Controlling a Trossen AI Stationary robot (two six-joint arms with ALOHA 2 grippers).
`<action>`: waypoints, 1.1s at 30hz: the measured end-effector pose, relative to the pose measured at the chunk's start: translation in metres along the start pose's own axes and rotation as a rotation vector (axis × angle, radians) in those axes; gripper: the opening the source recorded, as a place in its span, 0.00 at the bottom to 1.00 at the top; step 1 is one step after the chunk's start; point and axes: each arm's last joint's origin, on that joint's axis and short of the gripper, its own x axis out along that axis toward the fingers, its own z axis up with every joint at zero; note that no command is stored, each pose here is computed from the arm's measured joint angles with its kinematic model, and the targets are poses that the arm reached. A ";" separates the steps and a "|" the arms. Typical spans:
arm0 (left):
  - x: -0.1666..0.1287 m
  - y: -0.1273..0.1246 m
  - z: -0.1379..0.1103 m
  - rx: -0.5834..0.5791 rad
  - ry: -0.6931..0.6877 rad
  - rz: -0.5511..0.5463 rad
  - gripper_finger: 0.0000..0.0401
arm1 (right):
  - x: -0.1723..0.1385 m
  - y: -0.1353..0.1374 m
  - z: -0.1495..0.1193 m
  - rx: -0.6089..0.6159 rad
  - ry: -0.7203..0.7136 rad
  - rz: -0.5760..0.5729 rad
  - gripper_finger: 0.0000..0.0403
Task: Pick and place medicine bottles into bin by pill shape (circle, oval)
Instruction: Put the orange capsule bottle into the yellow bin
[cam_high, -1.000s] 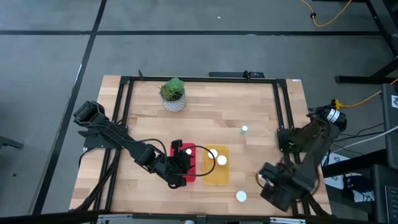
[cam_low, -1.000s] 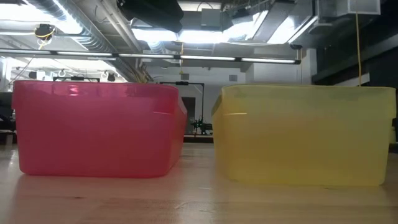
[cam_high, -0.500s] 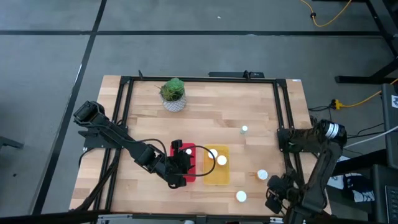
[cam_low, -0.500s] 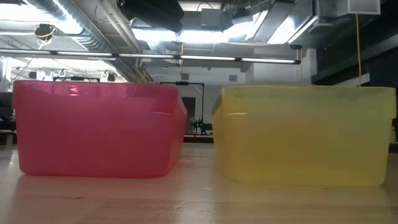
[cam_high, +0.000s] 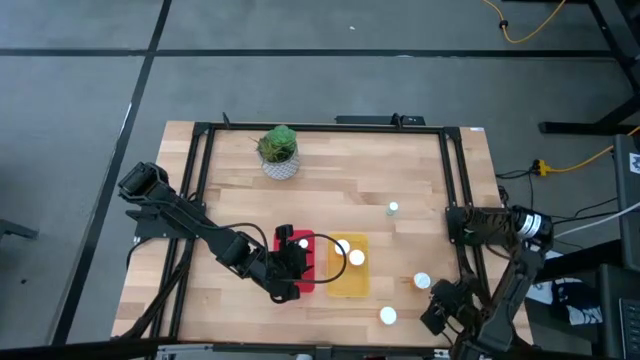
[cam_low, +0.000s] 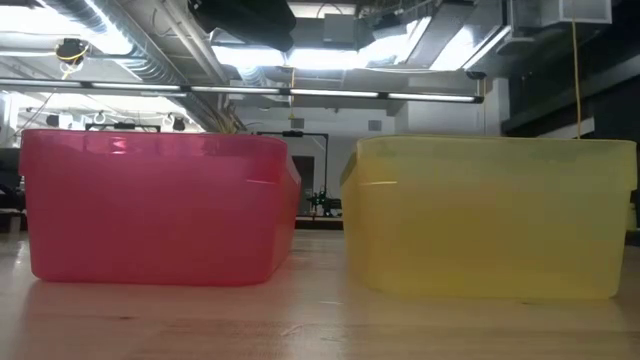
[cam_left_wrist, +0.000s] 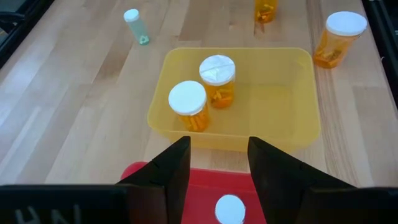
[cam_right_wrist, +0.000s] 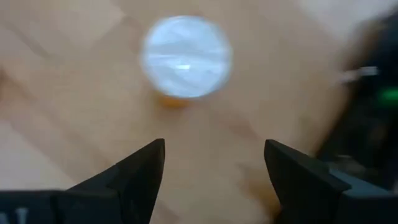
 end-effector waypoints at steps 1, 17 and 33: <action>0.000 0.000 0.000 0.000 -0.001 -0.001 0.38 | -0.003 -0.005 0.002 -0.004 -0.001 -0.023 0.69; 0.001 0.002 0.001 -0.005 -0.011 0.020 0.38 | -0.041 -0.064 0.047 -0.060 0.175 0.172 0.69; 0.001 0.002 0.001 -0.004 -0.010 0.020 0.38 | 0.027 -0.080 0.035 -0.221 0.207 0.357 0.69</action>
